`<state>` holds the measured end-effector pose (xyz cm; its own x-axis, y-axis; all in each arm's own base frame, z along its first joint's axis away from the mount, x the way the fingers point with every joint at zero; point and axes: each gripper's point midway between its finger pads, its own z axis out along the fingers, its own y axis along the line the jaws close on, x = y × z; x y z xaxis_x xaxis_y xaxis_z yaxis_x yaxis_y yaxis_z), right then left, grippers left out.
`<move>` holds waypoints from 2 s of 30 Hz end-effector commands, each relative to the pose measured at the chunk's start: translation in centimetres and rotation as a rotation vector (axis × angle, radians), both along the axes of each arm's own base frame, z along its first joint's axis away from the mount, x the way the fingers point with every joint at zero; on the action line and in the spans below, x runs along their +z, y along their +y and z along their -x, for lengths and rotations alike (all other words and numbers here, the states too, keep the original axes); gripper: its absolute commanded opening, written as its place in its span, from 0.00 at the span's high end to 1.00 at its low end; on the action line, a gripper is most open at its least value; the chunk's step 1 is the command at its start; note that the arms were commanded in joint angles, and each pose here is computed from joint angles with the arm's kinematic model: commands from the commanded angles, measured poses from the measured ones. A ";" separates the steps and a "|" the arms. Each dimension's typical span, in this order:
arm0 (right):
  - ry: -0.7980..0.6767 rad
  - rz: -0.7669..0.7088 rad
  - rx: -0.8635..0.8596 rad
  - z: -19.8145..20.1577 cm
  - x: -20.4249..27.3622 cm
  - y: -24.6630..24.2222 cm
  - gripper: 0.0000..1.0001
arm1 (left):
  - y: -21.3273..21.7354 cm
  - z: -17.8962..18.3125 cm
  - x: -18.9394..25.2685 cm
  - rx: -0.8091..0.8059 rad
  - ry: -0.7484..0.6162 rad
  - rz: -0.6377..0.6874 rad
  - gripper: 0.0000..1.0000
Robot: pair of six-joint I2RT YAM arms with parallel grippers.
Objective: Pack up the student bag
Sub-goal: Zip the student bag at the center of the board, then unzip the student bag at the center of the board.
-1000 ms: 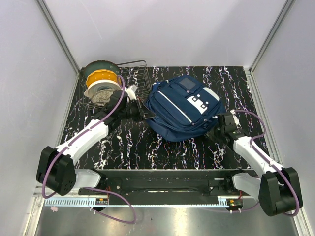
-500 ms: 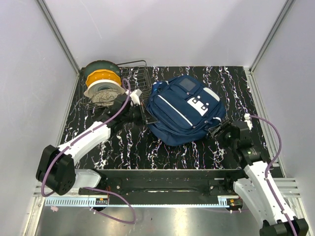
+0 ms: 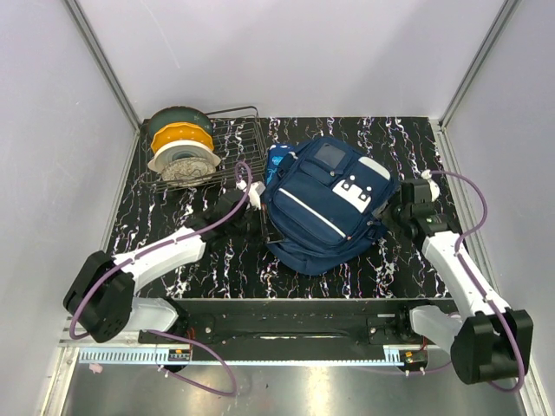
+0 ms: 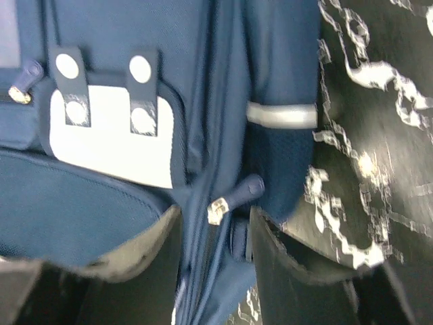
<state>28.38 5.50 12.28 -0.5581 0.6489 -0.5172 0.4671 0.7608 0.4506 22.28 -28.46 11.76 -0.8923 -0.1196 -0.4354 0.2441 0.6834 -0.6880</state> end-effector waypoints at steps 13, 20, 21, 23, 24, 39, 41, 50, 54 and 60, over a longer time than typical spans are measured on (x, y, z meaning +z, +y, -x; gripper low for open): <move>-0.379 0.100 0.498 -3.0 3.9 3.0 0.38 | 4.7 -5.3 6.4 -0.010 -0.309 -0.168 1.00; -0.283 -0.046 0.683 -2.5 2.0 6.2 0.37 | 6.1 -7.0 5.7 -0.055 -0.272 -0.172 1.00; -0.271 -0.079 0.712 -2.3 1.9 6.8 0.38 | 5.9 -7.1 5.8 -0.064 -0.273 -0.167 1.00; -0.225 -0.121 0.727 -2.1 0.9 7.3 0.40 | 5.9 -7.3 5.4 -0.071 -0.264 -0.175 1.00; -0.220 -0.158 0.749 -1.6 0.8 7.9 0.41 | 6.0 -7.5 5.5 -0.070 -0.262 -0.175 1.00; -0.107 -0.270 0.676 1.3 -1.2 9.0 0.48 | 6.9 -10.3 5.9 -0.054 -0.244 -0.151 1.00; -0.148 -0.303 0.671 1.5 -0.5 9.5 0.48 | 6.7 -10.8 6.4 -0.059 -0.250 -0.137 1.00; -0.121 -0.339 0.726 3.6 -2.4 10.3 0.48 | 5.6 -11.3 6.3 -0.106 -0.224 -0.095 1.00; -0.138 -0.334 0.738 3.6 -2.5 10.4 0.52 | 5.6 -11.4 6.1 -0.107 -0.222 -0.095 1.00; -0.130 -0.331 0.733 3.0 -2.8 10.4 0.74 | 5.5 -11.1 6.0 -0.115 -0.215 -0.089 1.00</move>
<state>24.65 15.28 8.60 -0.8622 0.2872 -0.4173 -0.1158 0.6903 0.7142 30.85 -21.40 13.46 -0.8745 0.0403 -0.4834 0.3380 0.7654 -0.5476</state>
